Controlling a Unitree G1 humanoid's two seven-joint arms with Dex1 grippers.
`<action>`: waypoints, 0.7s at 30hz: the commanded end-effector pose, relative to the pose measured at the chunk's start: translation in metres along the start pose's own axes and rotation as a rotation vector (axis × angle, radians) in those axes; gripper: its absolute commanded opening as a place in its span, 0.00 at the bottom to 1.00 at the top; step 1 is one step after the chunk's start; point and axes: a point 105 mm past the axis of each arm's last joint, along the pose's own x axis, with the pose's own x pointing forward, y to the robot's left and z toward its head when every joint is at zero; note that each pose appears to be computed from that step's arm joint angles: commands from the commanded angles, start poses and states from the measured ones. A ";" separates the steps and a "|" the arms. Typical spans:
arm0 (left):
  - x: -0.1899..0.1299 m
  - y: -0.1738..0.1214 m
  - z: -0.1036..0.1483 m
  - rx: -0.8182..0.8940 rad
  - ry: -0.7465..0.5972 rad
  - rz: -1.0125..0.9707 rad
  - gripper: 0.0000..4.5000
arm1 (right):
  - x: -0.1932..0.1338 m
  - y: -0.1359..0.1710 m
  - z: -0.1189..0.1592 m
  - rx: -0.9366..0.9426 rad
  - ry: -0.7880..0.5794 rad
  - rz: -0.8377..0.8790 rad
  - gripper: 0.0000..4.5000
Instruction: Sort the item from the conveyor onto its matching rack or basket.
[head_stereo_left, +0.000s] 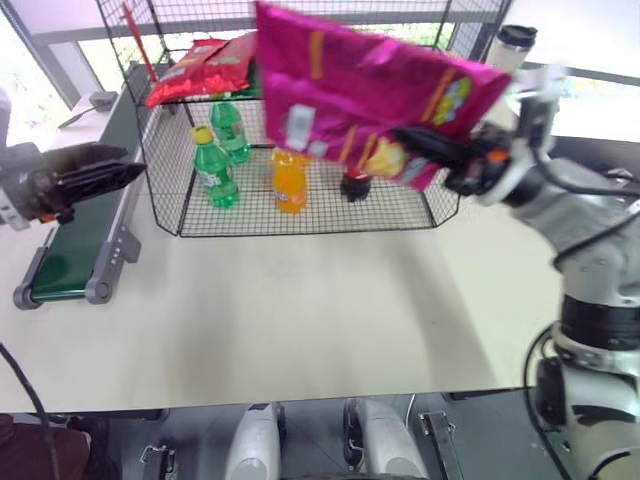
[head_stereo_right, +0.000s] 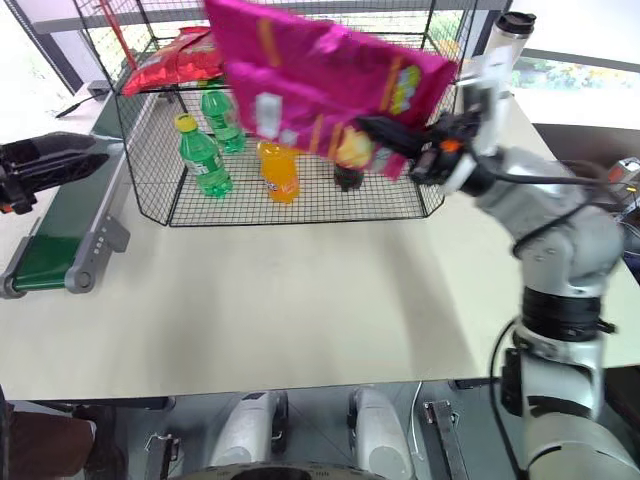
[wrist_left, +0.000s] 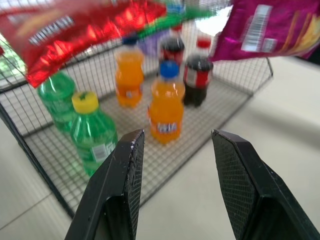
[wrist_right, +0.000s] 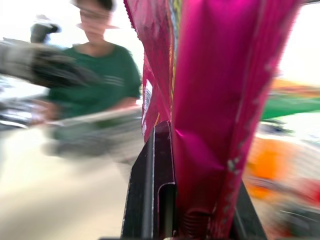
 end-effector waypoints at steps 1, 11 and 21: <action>0.018 -0.031 0.008 0.024 -0.069 -0.025 0.49 | -0.014 -0.021 0.032 -0.322 0.008 -0.213 0.00; 0.084 -0.066 -0.029 0.021 -0.128 0.026 0.49 | 0.032 -0.070 0.017 -0.996 0.144 -0.401 0.00; 0.091 -0.080 -0.042 -0.018 -0.149 0.059 0.49 | 0.077 -0.090 -0.019 -1.370 0.323 -0.336 0.00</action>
